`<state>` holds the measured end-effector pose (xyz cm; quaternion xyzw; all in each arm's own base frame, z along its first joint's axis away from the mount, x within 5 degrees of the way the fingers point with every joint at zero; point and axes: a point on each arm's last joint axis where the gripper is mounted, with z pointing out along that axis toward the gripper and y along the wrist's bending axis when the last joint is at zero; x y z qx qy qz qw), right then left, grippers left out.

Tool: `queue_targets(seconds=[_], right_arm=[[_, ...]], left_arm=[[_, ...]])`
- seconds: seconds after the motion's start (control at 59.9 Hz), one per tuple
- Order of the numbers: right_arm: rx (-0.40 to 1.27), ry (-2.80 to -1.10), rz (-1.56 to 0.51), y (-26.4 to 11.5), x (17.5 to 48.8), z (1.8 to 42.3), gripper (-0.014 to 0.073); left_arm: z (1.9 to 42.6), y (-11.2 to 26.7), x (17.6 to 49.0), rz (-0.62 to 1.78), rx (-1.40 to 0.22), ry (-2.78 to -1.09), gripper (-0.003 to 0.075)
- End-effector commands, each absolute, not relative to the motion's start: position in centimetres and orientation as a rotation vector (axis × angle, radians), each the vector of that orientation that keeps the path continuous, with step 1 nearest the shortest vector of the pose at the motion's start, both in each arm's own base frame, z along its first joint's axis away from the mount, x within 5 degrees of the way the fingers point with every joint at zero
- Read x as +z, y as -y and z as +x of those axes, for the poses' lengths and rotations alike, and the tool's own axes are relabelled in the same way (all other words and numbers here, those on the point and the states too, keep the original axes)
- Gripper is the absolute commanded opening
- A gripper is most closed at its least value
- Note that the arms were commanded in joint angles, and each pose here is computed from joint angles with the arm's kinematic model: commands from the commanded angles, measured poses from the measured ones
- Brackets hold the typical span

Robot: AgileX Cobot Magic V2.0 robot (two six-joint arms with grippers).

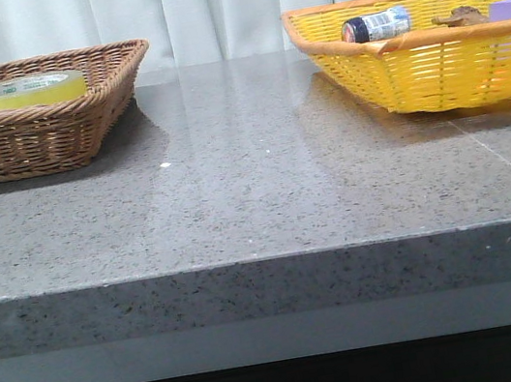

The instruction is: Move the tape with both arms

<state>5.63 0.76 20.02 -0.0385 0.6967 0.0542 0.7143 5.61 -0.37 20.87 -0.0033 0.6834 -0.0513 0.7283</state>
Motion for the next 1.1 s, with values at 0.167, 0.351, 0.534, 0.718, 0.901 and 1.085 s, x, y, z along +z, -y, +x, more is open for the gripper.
queue_targets(seconds=[0.167, 0.351, 0.534, 0.718, 0.901, 1.085], right_arm=[[0.102, -1.402, -0.075, -0.58, 21.88, 5.19, -0.0069], [0.062, -1.403, -0.042, -0.34, 21.88, 5.21, -0.0069], [0.043, -1.403, -0.026, -0.22, 21.88, 5.22, -0.0069], [0.043, -1.403, -0.026, -0.22, 21.88, 5.22, -0.0069], [0.043, -1.403, -0.026, -0.22, 21.88, 5.22, -0.0069], [0.043, -1.403, -0.026, -0.22, 21.88, 5.22, -0.0069]], left_arm=[[5.6, 0.36, 20.37, -0.011, -0.117, -1.447, -0.002], [5.6, 0.36, 20.37, -0.011, -0.117, -1.447, -0.002], [5.6, 0.36, 20.37, -0.011, -0.117, -1.447, -0.002], [5.6, 0.36, 20.37, -0.011, -0.117, -1.447, -0.002], [5.6, 0.36, 20.37, -0.011, -0.117, -1.447, -0.002], [5.6, 0.36, 20.37, -0.011, -0.117, -1.447, -0.002]])
